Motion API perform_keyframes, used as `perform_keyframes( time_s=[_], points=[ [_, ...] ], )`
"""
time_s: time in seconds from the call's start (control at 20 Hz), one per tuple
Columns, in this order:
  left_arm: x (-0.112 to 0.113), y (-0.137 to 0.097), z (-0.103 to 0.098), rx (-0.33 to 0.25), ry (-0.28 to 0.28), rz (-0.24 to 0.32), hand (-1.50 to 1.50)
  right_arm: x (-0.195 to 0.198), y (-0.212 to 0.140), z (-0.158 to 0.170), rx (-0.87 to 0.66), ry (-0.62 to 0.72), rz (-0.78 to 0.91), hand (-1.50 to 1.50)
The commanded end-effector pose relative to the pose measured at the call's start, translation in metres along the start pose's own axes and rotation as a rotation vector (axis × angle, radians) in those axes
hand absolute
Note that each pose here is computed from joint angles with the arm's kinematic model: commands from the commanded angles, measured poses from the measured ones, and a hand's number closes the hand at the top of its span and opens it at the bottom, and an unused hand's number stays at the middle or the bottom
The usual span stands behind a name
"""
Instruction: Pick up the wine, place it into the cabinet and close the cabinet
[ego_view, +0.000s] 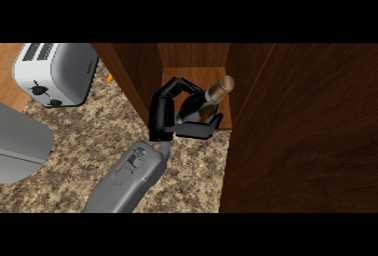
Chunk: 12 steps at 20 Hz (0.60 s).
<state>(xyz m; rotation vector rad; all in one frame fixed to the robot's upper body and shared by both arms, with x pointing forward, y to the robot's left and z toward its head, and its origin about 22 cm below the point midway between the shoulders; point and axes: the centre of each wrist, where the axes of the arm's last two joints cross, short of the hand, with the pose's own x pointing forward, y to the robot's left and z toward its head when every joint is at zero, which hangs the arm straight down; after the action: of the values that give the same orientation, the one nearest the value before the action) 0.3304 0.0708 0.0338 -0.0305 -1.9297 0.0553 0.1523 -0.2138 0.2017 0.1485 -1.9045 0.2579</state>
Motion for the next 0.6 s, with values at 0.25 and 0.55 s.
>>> perform_keyframes(
  time_s=[0.25, 0.55],
  points=[
    [-0.020, 0.023, -0.011, 0.051, 0.017, 0.016, 1.50, 0.016, -0.010, 0.025, 0.026, -0.031, -0.033, -1.50],
    [-0.024, 0.031, -0.032, 0.014, 0.064, 0.023, 1.50, 0.015, -0.004, 0.024, 0.013, -0.028, -0.044, -1.50]
  ],
)
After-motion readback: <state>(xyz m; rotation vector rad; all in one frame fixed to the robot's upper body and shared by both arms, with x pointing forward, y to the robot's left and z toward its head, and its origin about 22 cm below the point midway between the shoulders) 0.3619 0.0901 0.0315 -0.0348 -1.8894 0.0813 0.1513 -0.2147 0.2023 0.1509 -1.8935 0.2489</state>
